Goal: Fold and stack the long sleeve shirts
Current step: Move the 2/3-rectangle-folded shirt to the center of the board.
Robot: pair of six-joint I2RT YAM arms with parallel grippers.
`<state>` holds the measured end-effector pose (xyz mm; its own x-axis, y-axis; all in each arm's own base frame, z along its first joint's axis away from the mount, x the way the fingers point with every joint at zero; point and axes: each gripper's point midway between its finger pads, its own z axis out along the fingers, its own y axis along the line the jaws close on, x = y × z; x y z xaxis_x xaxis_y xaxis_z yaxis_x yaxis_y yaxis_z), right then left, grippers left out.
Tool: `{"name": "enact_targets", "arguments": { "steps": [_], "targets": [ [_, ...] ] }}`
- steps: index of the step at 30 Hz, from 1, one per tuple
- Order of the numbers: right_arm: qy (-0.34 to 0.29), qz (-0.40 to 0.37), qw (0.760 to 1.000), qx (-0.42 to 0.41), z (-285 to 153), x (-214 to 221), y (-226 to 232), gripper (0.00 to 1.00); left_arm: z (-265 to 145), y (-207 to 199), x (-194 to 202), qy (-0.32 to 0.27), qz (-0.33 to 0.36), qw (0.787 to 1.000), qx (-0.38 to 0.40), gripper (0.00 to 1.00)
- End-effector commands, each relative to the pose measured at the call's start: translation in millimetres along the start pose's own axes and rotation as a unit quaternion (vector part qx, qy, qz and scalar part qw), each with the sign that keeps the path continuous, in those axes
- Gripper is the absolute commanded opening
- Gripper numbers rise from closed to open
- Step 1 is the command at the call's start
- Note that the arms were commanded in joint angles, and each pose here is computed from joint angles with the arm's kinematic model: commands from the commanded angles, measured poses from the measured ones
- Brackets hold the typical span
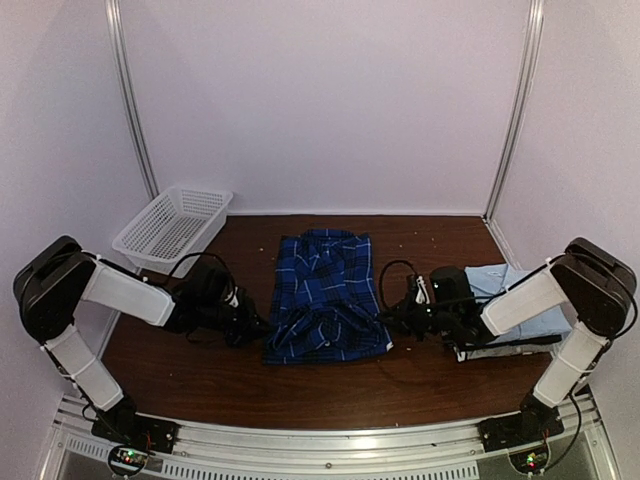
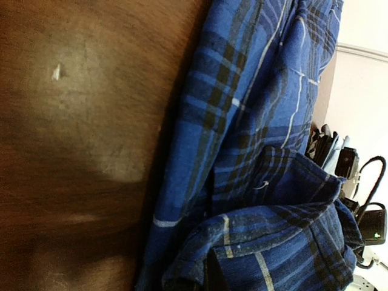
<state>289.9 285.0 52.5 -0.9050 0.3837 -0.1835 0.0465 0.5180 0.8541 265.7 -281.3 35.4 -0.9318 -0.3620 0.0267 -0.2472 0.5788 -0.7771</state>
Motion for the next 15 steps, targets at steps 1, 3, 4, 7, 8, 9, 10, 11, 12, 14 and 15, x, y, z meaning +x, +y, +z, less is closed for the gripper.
{"name": "enact_targets", "arguments": {
  "steps": [1,3,4,7,8,9,10,11,12,14,15],
  "targets": [
    [-0.027,-0.027,0.999,0.021,-12.6,-9.6,4.6,0.03,-9.3,-1.3,-7.1,-0.028,0.015,0.999,-0.015,0.00],
    [-0.030,-0.036,0.999,0.027,-15.3,-11.8,7.7,0.19,-9.7,-1.1,-8.5,-0.030,0.019,0.999,-0.021,0.00],
    [-0.031,-0.039,0.998,0.032,-16.9,-12.3,7.0,0.26,-9.2,-1.8,-9.2,-0.030,0.023,0.999,-0.022,0.00],
    [-0.036,-0.054,0.997,0.040,-21.9,-15.1,10.3,0.40,-6.4,-7.0,-10.9,-0.024,0.037,0.999,-0.022,0.12],
    [-0.039,-0.059,0.997,0.043,-24.6,-16.0,12.2,0.44,-6.2,-10.0,-11.6,-0.024,0.044,0.999,-0.020,0.18],
    [-0.040,-0.065,0.996,0.047,-26.6,-16.7,13.0,0.47,-5.6,-12.3,-12.5,-0.023,0.050,0.998,-0.020,0.23],
    [-0.043,-0.070,0.995,0.049,-28.6,-17.6,14.6,0.49,-5.8,-14.8,-13.6,-0.023,0.057,0.998,-0.020,0.27],
    [-0.045,-0.074,0.995,0.052,-30.8,-18.2,15.7,0.50,-5.7,-17.3,-14.4,-0.023,0.062,0.998,-0.019,0.32],
    [-0.046,-0.080,0.994,0.055,-32.6,-18.0,16.5,0.50,-5.5,-19.6,-15.1,-0.022,0.068,0.997,-0.018,0.37],
    [-0.047,-0.089,0.993,0.061,-36.6,-16.6,17.8,0.50,-3.2,-24.0,-15.4,-0.015,0.080,0.997,-0.016,0.40],
    [-0.050,-0.094,0.992,0.065,-38.6,-15.9,18.2,0.50,-1.4,-26.1,-15.0,-0.010,0.086,0.996,-0.014,0.40]
  ]
}}
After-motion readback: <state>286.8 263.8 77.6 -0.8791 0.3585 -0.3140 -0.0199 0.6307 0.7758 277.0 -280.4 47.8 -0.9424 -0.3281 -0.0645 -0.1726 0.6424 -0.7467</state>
